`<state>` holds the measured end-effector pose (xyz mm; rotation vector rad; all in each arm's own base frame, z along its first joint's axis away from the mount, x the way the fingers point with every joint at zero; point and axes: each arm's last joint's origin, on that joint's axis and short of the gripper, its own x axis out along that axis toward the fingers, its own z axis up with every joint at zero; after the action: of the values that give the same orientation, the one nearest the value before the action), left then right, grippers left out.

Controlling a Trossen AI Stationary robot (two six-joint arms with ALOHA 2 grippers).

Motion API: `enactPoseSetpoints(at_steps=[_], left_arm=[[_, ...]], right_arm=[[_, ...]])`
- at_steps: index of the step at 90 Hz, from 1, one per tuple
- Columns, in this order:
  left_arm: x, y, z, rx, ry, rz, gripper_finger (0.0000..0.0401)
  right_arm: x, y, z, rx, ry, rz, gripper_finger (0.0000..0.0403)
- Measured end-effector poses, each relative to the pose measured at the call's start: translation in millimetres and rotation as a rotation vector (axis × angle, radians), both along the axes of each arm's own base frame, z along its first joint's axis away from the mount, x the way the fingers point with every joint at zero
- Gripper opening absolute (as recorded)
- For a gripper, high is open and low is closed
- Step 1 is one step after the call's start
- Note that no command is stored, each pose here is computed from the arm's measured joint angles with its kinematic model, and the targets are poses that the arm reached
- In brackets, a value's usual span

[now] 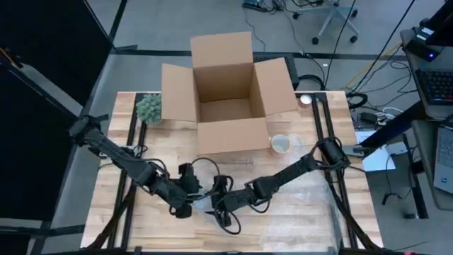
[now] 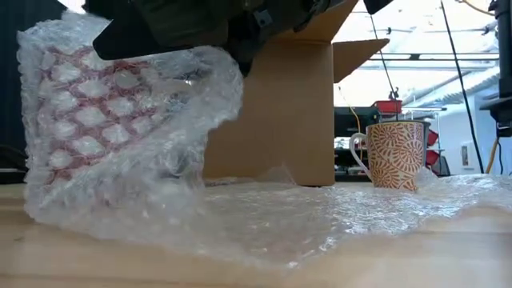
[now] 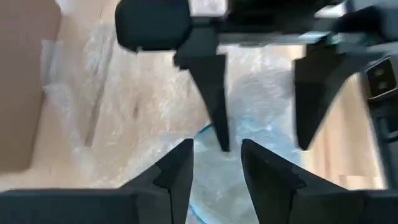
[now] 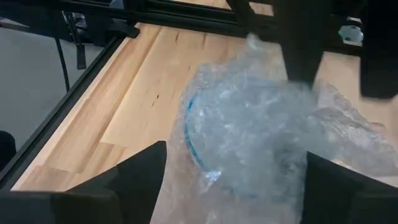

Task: Wrap mug
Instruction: Wrap the red cup in the bubble wrap

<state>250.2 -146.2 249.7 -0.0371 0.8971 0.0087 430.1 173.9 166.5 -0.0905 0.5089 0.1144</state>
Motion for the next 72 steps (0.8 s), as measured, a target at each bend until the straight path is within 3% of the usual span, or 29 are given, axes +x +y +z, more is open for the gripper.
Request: enactPoseSetpoints(at_steps=[30,58,72], left_arm=[[14.9,-13.4,-38.4,0.015,0.122,-0.009,0.0122],[17.0,-15.8,-43.1,0.002,0.137,-0.020,0.0122],[17.6,-14.7,-43.2,0.001,0.138,-0.018,0.0122]], right_arm=[[-6.2,0.7,9.9,-0.024,0.016,0.023,0.0279],[-5.2,1.7,14.8,0.008,-0.018,0.018,0.0279],[2.2,3.6,1.1,0.009,-0.057,0.010,0.0279]])
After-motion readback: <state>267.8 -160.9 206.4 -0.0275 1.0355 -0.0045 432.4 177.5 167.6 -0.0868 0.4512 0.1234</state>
